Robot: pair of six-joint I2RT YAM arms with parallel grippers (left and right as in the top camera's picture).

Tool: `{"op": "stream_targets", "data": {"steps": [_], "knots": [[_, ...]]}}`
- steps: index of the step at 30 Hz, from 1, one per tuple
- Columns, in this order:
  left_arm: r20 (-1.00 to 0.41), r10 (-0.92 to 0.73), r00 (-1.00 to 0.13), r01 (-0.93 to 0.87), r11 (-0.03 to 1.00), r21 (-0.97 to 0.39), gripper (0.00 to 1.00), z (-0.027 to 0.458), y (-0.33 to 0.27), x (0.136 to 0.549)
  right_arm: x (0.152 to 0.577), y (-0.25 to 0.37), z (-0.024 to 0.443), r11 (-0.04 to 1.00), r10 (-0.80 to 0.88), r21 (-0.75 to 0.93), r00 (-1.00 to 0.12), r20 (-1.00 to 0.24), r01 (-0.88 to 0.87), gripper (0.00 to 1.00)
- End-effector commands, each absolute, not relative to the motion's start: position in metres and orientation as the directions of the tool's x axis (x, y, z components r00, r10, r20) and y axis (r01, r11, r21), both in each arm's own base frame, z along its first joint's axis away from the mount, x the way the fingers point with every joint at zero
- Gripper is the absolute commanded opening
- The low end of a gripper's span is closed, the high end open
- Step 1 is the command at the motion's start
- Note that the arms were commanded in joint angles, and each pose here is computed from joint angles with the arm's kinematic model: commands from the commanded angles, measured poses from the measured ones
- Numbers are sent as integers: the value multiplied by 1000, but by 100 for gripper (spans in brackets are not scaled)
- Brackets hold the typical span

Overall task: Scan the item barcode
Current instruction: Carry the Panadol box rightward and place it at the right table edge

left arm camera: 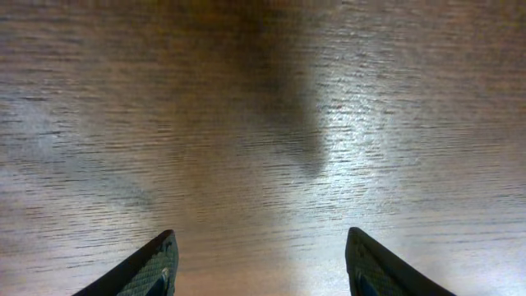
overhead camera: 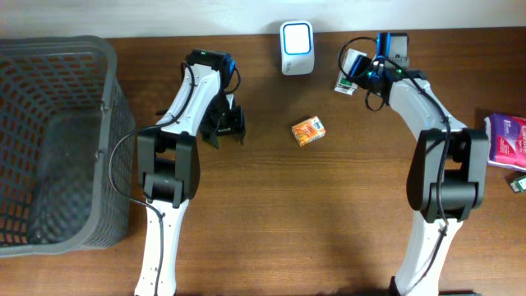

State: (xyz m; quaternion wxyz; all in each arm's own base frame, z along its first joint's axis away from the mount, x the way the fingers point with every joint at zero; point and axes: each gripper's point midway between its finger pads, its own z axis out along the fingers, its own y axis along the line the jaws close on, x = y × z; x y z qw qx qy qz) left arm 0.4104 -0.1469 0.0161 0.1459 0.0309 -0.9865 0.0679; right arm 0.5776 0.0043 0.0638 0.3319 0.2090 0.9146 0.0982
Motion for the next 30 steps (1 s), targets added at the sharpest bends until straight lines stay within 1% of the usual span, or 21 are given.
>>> {"op": "stream_targets", "data": {"steps": [1,2,5,6,10,11,13,14,15,18,21,24,30], "knots": [[305,-52,-951,-95,987,-127,63,12,-146,410,582,-2,44,896,443,289,-690,-573,336,57],[305,-52,-951,-95,987,-127,63,12,-146,410,585,-1,41,891,453,302,-684,-572,339,54],[308,-52,-950,-95,987,-126,63,12,-146,409,584,-1,24,881,473,306,-689,-549,362,53],[309,-52,-950,-95,988,-125,63,12,-145,409,584,-2,21,881,473,302,-690,-547,364,50],[309,-52,-950,-95,988,-125,64,12,-145,409,583,0,2,881,473,301,-704,-530,366,33],[308,-52,-950,-95,988,-126,64,12,-146,409,583,1,0,880,474,303,-708,-524,365,31],[308,-52,-950,-95,988,-126,64,12,-146,409,583,2,0,880,473,309,-708,-524,360,19],[308,-52,-950,-95,988,-126,65,12,-146,409,583,2,0,880,473,308,-709,-523,361,8],[308,-52,-950,-95,988,-125,65,12,-145,409,583,3,0,880,473,311,-711,-520,358,4],[311,-52,-949,-95,988,-125,65,12,-145,408,583,0,6,876,480,326,-708,-517,356,4],[311,-52,-949,-95,988,-124,65,12,-145,408,580,-24,40,858,513,352,-676,-529,375,4],[311,-53,-949,-96,988,-124,65,12,-145,408,567,-62,70,830,558,351,-641,-527,434,4],[311,-53,-949,-96,988,-124,66,12,-145,408,519,-159,134,743,658,348,-528,-537,572,4]]}}
